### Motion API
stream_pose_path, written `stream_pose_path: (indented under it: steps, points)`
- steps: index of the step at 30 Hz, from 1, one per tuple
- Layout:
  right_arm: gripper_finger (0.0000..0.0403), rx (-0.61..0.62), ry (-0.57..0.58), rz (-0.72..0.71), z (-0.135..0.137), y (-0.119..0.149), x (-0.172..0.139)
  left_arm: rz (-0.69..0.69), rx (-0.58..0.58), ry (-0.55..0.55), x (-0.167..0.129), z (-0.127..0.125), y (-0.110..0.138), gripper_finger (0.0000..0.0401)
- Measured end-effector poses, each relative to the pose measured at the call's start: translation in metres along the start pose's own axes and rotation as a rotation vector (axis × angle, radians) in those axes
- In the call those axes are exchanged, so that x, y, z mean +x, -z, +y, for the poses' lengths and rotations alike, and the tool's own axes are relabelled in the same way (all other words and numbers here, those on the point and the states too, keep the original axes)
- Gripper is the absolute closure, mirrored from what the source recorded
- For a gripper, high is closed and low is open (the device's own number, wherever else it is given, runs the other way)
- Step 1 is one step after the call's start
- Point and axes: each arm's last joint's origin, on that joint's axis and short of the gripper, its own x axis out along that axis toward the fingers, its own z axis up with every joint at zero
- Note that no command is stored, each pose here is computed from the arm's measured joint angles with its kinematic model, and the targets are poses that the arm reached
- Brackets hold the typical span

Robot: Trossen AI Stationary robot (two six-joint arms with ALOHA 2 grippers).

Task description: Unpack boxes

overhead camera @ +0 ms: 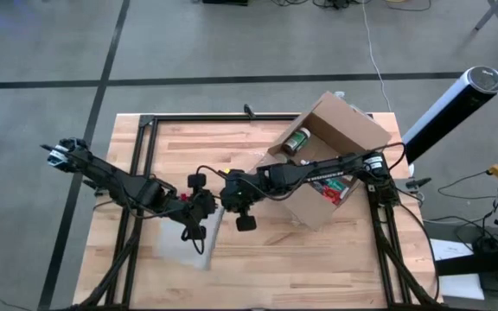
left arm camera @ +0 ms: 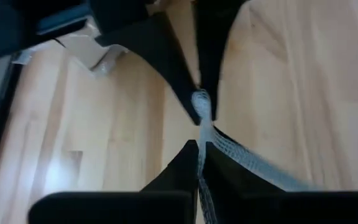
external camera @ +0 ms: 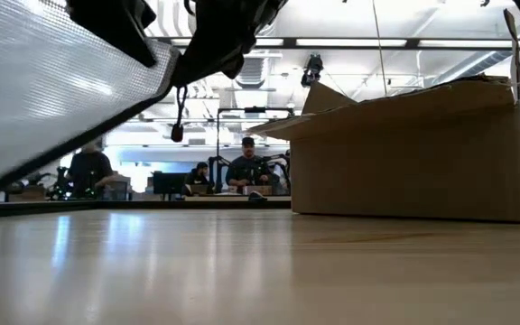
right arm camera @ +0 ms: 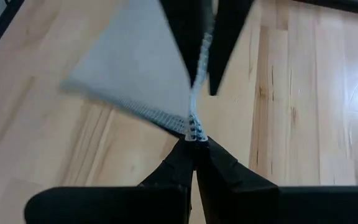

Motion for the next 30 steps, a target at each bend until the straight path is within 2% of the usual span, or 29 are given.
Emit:
stream_pose_path:
  steps: [13,25,30]
  points:
    - [0.0403,0.013,0.001,-0.055,0.001,-0.006,-0.001,-0.097,0.006,-0.041,-0.001,0.0,-0.009,0.0401]
    - [0.0403,0.024,0.007,-0.063,0.002,-0.007,-0.002,-0.167,0.006,-0.077,-0.02,0.009,-0.017,0.0401]
    - [0.0403,0.012,0.051,-0.053,0.0,-0.006,-0.001,-0.197,-0.005,-0.083,-0.028,0.009,-0.017,0.0401]
